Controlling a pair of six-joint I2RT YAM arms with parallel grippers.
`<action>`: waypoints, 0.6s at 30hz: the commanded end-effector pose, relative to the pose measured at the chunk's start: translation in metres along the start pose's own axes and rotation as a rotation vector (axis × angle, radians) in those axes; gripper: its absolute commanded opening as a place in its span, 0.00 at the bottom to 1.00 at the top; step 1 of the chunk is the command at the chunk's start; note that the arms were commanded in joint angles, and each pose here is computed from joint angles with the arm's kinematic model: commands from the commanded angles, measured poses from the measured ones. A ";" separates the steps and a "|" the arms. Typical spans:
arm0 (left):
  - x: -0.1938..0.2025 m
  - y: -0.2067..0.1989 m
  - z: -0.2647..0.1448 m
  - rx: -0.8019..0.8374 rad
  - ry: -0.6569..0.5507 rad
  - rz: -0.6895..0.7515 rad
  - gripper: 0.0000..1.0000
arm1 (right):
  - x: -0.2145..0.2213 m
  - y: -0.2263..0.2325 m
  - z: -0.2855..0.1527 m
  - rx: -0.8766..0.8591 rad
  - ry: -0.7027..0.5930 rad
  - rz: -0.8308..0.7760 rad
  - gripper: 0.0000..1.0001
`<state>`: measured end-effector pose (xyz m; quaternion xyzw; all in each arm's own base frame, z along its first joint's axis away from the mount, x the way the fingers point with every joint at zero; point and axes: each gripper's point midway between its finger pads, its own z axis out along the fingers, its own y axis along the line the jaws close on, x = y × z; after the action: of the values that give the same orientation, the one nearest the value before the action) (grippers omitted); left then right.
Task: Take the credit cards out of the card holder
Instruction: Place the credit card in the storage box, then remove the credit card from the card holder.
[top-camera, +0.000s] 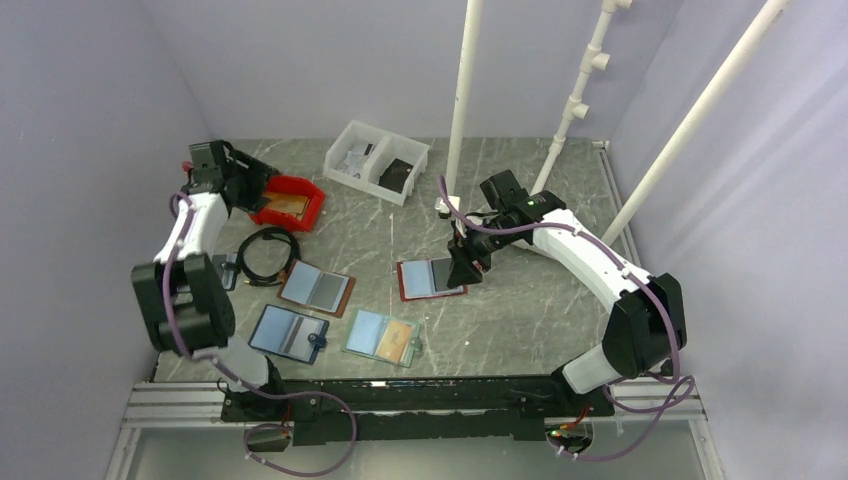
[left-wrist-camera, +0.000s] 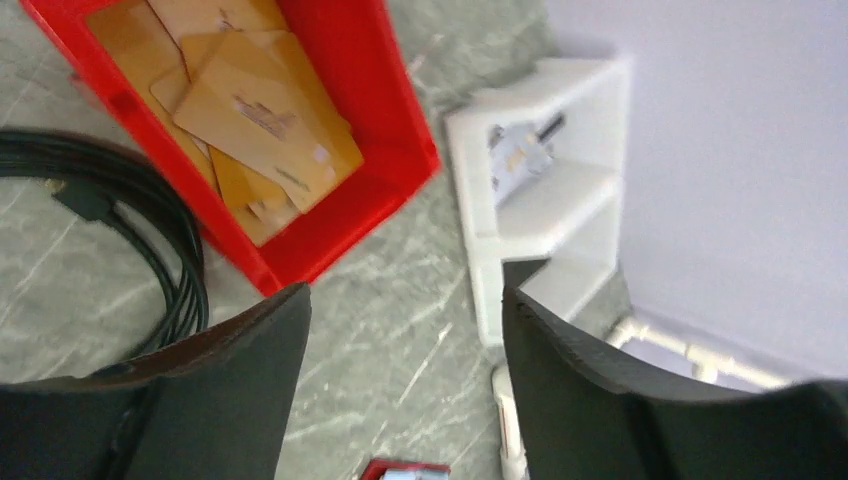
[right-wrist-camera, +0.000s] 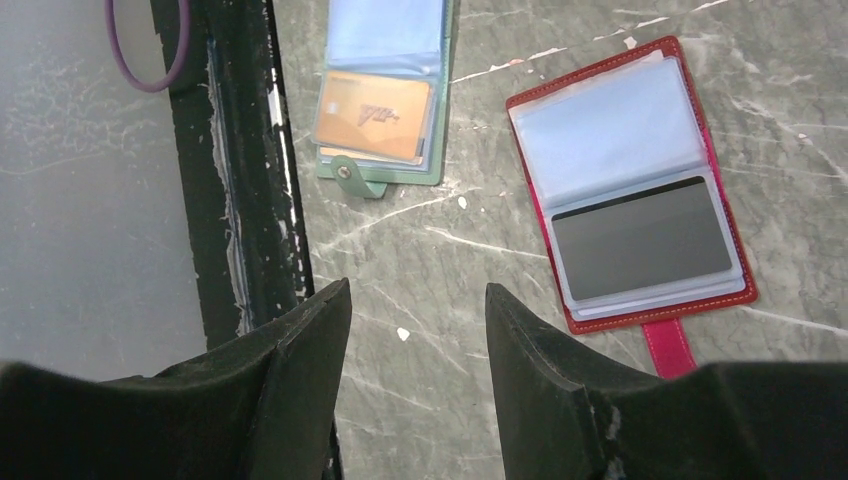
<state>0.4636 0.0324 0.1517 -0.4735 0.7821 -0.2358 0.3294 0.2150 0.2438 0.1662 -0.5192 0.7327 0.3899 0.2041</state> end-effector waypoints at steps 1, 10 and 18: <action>-0.004 -0.022 -0.067 0.128 -0.100 0.111 0.79 | -0.011 0.004 -0.013 0.036 -0.043 -0.110 0.54; 0.029 -0.003 -0.141 0.367 -0.139 0.210 0.99 | -0.017 0.016 -0.031 0.072 -0.106 -0.224 0.56; 0.100 -0.020 -0.187 0.750 0.076 0.350 0.98 | -0.030 0.020 -0.044 0.134 -0.221 -0.371 0.58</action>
<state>0.3199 -0.0139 0.2267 -0.3021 0.7421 -0.3598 0.4780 0.2066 0.2240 0.2038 -0.5584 0.6783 0.3593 0.3145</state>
